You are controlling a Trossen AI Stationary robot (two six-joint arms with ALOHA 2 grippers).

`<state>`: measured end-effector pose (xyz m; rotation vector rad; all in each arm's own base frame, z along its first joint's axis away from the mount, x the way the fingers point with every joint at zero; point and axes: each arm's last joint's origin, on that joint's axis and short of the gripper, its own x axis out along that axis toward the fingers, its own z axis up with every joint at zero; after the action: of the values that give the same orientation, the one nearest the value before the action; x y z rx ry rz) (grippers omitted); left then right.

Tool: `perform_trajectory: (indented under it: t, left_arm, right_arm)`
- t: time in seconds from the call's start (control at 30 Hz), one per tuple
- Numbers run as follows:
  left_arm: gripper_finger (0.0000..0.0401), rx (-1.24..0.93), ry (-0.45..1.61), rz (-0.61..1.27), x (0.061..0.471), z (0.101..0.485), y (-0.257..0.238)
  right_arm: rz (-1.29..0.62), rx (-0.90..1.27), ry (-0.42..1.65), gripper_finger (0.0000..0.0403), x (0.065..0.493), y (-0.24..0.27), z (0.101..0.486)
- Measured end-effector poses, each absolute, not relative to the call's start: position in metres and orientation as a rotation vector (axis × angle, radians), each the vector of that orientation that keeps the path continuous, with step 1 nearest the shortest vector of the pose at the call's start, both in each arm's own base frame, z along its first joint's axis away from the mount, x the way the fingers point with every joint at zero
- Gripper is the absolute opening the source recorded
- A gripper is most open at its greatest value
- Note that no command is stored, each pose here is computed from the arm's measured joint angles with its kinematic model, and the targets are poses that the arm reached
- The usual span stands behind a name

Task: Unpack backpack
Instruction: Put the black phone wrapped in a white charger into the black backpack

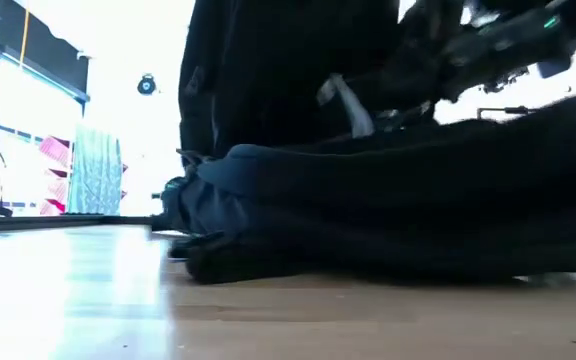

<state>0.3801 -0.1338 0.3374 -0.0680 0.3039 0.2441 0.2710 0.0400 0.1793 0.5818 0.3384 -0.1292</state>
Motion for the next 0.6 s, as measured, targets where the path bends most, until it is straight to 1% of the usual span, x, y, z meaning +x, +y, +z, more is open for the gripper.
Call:
perform_trajectory:
  t: [0.13, 0.23, 0.33, 0.47, 0.6]
  left_arm:
    - [0.0003, -0.082, 0.3, 0.243, 0.38, 0.338, -0.134]
    - [0.0003, -0.08, 0.304, 0.248, 0.381, 0.336, -0.135]
    - [0.0003, -0.072, 0.312, 0.249, 0.383, 0.332, -0.135]
    - [0.0003, -0.064, 0.328, 0.25, 0.388, 0.325, -0.134]
    - [0.0003, -0.06, 0.338, 0.26, 0.392, 0.321, -0.131]
  right_arm:
    - [-0.147, 0.665, 0.265, 0.0012, 0.283, 0.022, 0.172]
    - [-0.196, 0.703, 0.308, 0.0032, 0.289, 0.015, 0.155]
    - [-0.189, 0.75, 0.34, 0.0055, 0.293, 0.01, 0.143]
    - [-0.09, 0.76, 0.345, 0.0085, 0.296, 0.011, 0.139]
    - [0.046, 0.718, 0.312, 0.0128, 0.297, 0.017, 0.149]
